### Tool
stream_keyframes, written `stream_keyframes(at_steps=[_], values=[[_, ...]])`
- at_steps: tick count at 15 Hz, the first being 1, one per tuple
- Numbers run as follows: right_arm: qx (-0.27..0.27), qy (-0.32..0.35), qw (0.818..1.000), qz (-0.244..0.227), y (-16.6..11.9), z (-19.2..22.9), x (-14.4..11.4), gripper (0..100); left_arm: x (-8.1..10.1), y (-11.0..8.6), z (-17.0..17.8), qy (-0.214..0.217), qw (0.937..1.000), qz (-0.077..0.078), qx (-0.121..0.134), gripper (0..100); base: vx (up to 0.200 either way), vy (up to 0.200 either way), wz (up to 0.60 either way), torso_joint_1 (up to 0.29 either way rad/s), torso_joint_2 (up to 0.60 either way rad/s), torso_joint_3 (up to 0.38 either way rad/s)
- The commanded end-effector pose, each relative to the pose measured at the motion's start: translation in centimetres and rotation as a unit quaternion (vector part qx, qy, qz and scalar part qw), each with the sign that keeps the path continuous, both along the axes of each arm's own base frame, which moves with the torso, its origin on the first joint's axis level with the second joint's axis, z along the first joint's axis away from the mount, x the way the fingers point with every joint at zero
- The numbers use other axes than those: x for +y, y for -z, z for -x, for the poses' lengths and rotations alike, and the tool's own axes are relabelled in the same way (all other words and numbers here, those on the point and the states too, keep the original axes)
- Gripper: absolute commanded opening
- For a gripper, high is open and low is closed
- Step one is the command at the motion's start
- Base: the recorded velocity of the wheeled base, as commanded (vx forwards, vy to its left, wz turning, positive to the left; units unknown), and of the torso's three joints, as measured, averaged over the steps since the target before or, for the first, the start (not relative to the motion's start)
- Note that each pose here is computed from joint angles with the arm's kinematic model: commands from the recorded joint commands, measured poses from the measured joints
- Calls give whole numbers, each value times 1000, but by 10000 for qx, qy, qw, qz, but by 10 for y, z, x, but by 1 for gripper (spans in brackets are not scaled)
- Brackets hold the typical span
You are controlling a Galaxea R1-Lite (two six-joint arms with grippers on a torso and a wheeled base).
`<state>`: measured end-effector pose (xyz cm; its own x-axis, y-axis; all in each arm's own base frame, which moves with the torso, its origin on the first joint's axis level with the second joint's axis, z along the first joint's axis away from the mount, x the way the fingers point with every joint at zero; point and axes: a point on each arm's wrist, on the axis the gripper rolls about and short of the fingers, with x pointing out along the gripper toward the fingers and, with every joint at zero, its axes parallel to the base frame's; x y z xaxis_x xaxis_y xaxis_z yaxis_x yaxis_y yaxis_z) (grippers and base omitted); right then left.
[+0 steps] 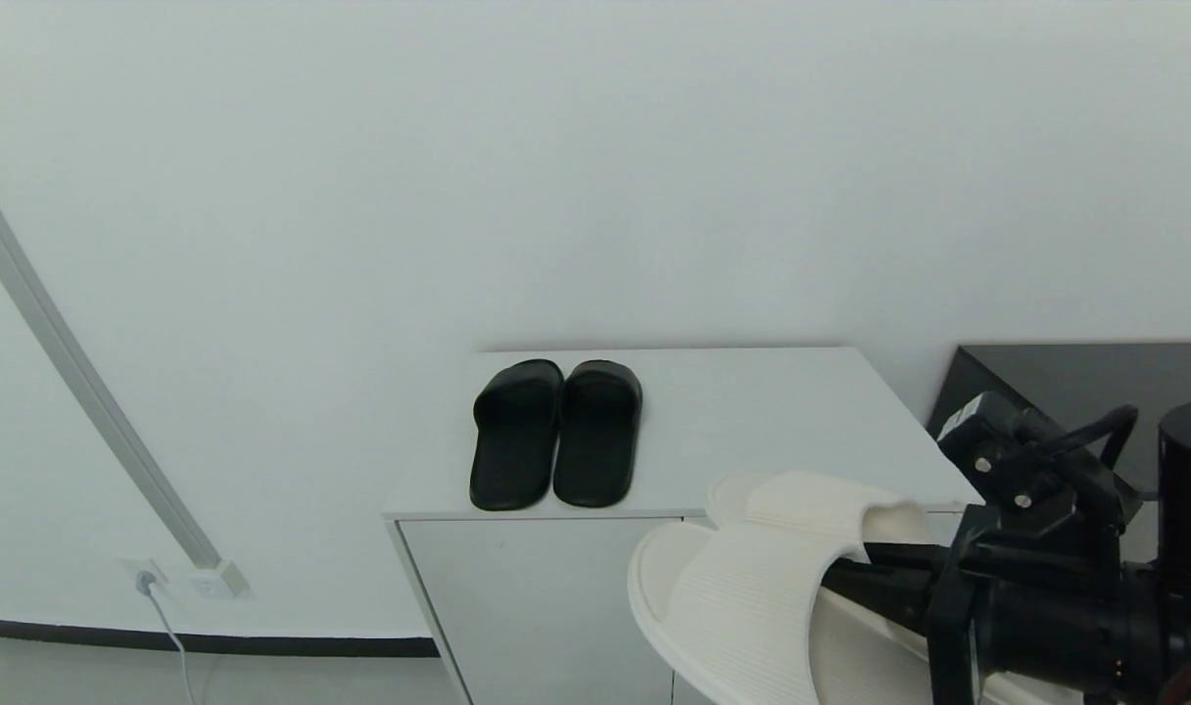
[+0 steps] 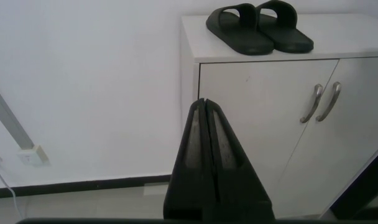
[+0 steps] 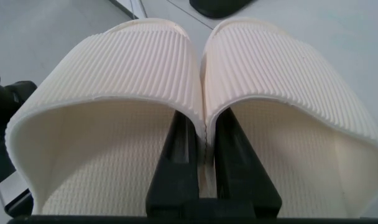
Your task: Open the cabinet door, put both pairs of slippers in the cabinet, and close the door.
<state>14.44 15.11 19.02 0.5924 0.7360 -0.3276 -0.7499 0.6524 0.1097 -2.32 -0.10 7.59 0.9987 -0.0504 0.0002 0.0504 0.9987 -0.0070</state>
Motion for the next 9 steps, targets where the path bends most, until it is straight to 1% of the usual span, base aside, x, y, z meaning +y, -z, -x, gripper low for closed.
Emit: stream_keyframes(at_steps=[1,2,9], values=[[-15,-8,10000,-22,0,2,-2,0,0,0,0,-7,10000,11,9,0,0,0,0,0,0,0],[12,-8,10000,5,2,2,-2,0,0,0,0,1,10000,11,9,0,0,0,0,0,0,0],[99,-39,9999,91,9,4,-4,0,0,0,0,-7,10000,26,10,0,-200,0,0,1,-2,5]])
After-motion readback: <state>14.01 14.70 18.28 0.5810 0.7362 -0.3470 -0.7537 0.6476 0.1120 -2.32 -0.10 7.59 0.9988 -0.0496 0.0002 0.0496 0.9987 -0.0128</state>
